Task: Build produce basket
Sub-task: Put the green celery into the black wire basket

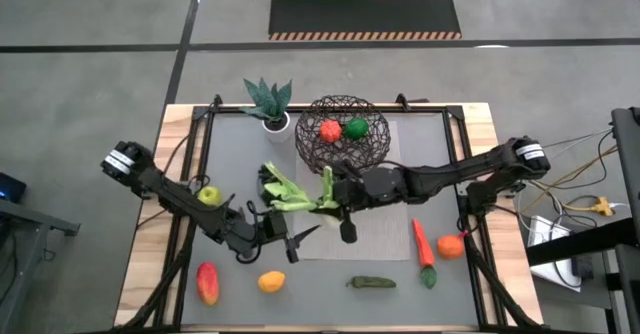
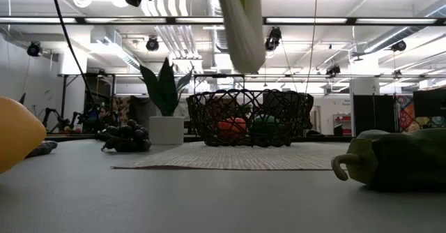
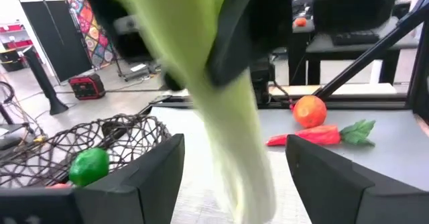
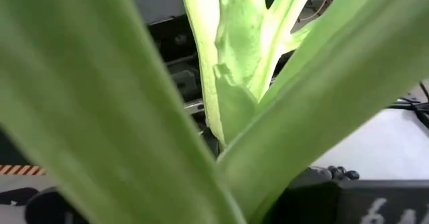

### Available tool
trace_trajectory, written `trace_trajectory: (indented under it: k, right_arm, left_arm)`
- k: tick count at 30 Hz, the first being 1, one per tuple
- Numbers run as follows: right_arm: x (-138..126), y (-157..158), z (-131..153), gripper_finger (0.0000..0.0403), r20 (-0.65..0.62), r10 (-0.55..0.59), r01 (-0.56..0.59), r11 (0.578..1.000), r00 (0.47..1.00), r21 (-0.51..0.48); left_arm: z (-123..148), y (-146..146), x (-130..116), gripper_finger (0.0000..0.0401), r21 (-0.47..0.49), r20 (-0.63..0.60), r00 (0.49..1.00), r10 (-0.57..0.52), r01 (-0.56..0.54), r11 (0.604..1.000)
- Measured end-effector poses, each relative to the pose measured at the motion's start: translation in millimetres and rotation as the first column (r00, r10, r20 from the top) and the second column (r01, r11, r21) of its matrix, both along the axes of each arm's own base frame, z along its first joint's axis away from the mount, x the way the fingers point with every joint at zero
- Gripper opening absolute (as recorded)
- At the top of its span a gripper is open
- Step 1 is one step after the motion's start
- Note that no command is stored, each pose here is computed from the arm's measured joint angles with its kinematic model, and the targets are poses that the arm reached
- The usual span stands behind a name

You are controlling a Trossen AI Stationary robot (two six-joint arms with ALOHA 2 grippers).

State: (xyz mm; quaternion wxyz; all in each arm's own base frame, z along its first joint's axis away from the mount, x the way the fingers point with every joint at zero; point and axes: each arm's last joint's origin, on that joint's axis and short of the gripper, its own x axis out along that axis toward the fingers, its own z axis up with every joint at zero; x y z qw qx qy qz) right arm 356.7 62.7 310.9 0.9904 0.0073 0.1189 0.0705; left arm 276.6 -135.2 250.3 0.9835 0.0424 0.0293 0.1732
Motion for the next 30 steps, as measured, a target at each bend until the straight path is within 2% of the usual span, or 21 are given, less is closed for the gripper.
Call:
trace_trajectory:
  k: [5,11,15,20,26,30]
  right_arm:
    - [-14,-6,16,0.0038,0.001,-0.028,0.028,1.000,1.000,0.011]
    - [-34,-18,31,0.0038,-0.007,-0.244,0.244,0.969,0.970,-0.050]
    - [-45,-28,39,0.0038,0.007,-0.400,0.399,0.913,0.916,-0.088]
    - [-48,-45,43,0.0038,0.043,-0.568,0.569,0.815,0.822,-0.112]
    - [-44,-81,41,0.0038,0.052,-0.683,0.684,0.725,0.729,-0.072]
    - [-35,-112,28,0.0038,0.047,-0.748,0.749,0.659,0.662,-0.068]
  left_arm:
    - [10,5,-9,0.0242,0.004,-0.016,1.000,0.000,0.000,1.000]
    - [20,10,-20,0.0242,0.024,-0.043,0.999,-0.005,0.007,1.000]
    - [26,13,-26,0.0242,0.067,-0.063,0.998,-0.007,0.011,0.998]
    - [34,16,-31,0.0242,0.112,-0.060,0.998,-0.009,0.016,0.994]
    - [35,17,-34,0.0242,0.160,-0.092,0.996,-0.010,0.025,0.987]
    - [40,19,-37,0.0242,0.170,-0.084,0.996,-0.011,0.025,0.985]
